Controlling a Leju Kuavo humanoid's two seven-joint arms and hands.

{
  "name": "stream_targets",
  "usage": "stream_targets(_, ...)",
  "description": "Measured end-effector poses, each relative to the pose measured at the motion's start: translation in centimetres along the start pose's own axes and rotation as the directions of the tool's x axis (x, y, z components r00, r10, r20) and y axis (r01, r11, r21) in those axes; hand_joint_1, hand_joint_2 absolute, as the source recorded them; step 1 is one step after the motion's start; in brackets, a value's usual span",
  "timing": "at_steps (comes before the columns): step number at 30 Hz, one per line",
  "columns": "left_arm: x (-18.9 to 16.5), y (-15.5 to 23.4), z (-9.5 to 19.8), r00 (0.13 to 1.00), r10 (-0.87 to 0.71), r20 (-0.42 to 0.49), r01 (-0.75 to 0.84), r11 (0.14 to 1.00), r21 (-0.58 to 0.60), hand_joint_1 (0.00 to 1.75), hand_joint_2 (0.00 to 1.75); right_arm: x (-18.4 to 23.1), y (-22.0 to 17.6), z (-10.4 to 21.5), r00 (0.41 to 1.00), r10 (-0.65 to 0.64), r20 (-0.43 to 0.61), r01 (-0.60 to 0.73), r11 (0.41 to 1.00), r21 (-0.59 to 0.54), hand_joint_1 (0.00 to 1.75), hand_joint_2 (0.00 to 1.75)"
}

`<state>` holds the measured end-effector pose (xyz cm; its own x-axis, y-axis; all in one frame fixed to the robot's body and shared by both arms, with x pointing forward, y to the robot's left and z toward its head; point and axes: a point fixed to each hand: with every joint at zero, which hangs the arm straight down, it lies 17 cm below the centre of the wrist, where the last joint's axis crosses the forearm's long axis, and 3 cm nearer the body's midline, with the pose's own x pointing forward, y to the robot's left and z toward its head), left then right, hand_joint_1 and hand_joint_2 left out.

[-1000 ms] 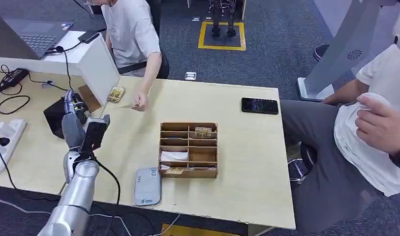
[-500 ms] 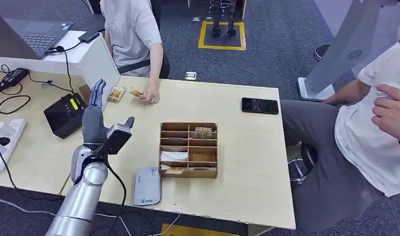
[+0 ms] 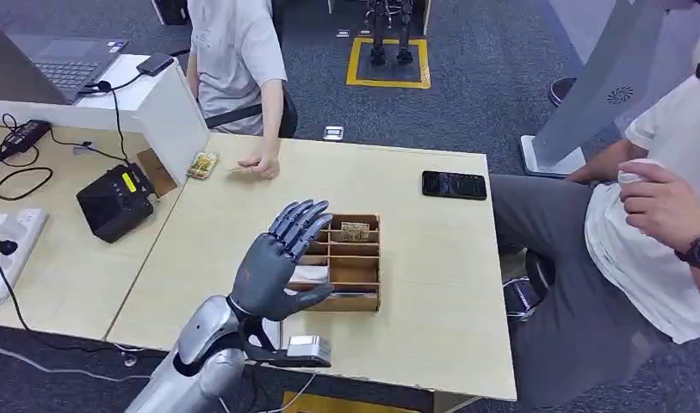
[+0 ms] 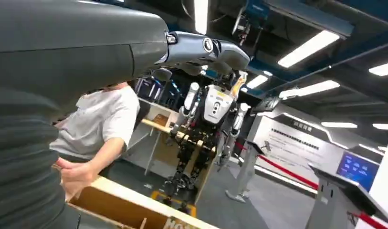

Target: Pass the card to the sensor for recognition and then transmit it.

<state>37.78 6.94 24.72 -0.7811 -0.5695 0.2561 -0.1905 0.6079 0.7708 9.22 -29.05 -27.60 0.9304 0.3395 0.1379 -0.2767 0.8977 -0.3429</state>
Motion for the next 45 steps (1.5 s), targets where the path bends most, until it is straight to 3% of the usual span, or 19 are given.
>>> stream_targets(8,0.7,-0.4,0.3,0.954,-0.296,0.045,0.295,0.955,0.027,0.00,1.75,0.2,0.0,0.0,1.000,0.017,0.013,-0.017,1.000,0.000,0.00,0.00)
stream_targets(21,-3.8,-3.9,2.5,0.939,-0.338,-0.067,0.332,0.939,-0.085,0.00,1.75,0.3,0.0,0.0,0.999,0.032,0.019,-0.032,0.999,0.001,0.00,0.00)
stream_targets(42,-9.6,-3.8,5.1,0.906,-0.370,-0.205,0.345,0.927,-0.149,0.00,1.75,0.3,0.1,0.0,0.999,0.035,0.025,-0.035,0.999,0.003,0.00,0.00)
stream_targets(45,-10.1,-4.7,5.6,0.910,-0.363,-0.202,0.324,0.924,-0.203,0.00,1.75,0.3,0.1,0.0,0.999,0.035,0.022,-0.035,0.999,0.003,0.00,0.00)
